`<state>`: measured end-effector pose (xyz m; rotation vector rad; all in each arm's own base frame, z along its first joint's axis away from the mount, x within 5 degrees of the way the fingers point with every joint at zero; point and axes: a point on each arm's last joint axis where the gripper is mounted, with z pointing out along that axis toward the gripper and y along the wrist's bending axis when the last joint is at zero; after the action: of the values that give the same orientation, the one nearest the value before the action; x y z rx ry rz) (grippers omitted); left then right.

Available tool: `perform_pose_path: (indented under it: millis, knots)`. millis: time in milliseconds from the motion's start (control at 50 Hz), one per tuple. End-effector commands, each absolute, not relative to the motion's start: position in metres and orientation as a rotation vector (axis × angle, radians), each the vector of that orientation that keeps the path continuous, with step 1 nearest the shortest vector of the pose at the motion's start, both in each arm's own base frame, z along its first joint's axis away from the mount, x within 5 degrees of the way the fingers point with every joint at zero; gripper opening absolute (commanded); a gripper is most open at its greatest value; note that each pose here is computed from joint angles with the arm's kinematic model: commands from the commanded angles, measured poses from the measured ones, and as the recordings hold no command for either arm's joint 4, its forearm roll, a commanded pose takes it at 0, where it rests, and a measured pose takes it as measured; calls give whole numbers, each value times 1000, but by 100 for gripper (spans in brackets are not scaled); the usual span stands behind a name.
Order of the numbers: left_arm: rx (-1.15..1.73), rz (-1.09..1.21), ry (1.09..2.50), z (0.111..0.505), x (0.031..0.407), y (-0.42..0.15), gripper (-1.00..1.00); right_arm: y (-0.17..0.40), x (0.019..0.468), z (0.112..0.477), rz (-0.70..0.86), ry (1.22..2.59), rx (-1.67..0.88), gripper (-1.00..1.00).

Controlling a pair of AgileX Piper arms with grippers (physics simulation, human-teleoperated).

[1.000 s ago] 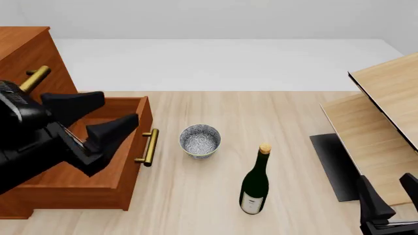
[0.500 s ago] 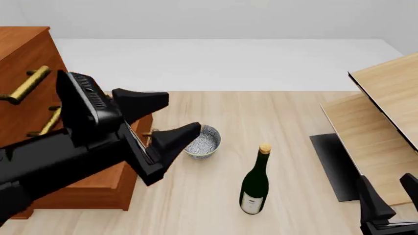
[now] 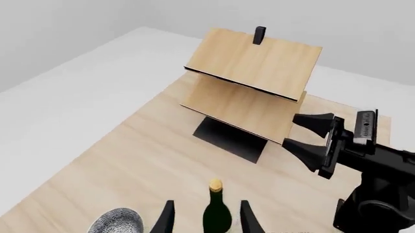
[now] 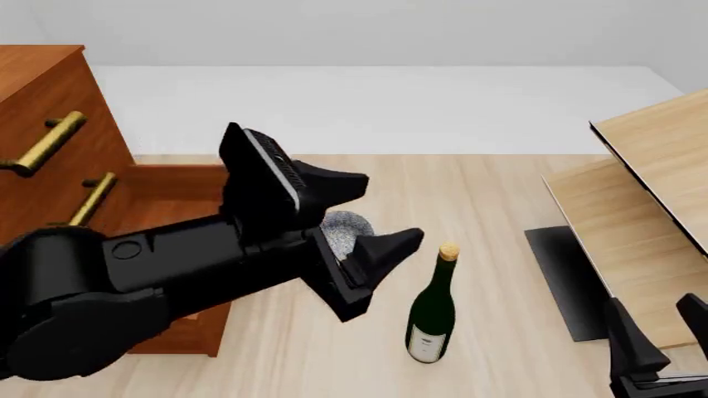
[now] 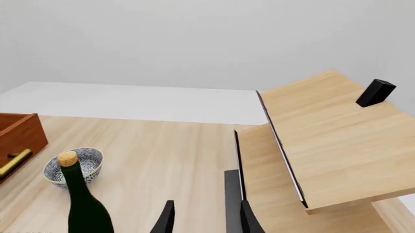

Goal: Put the wine bottle in the bottom drawer of the cabinet.

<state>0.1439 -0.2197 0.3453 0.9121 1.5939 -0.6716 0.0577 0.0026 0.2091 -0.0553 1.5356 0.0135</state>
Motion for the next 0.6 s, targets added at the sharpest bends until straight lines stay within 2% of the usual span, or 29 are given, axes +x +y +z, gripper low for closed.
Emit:
perform_pose_path:
  millis: [20, 200, 600]
  knots:
    - [968, -653, 1617, 331, 151, -240, 100, 3, 58, 209, 16, 1537, -57, 100]
    - [1001, -623, 1642, 316, 165, -259, 100, 3, 58, 209, 17, 1539, -60, 100]
    - [1047, -642, 1651, 308, 167, -287, 100, 3, 58, 208, 18, 1544, -61, 100]
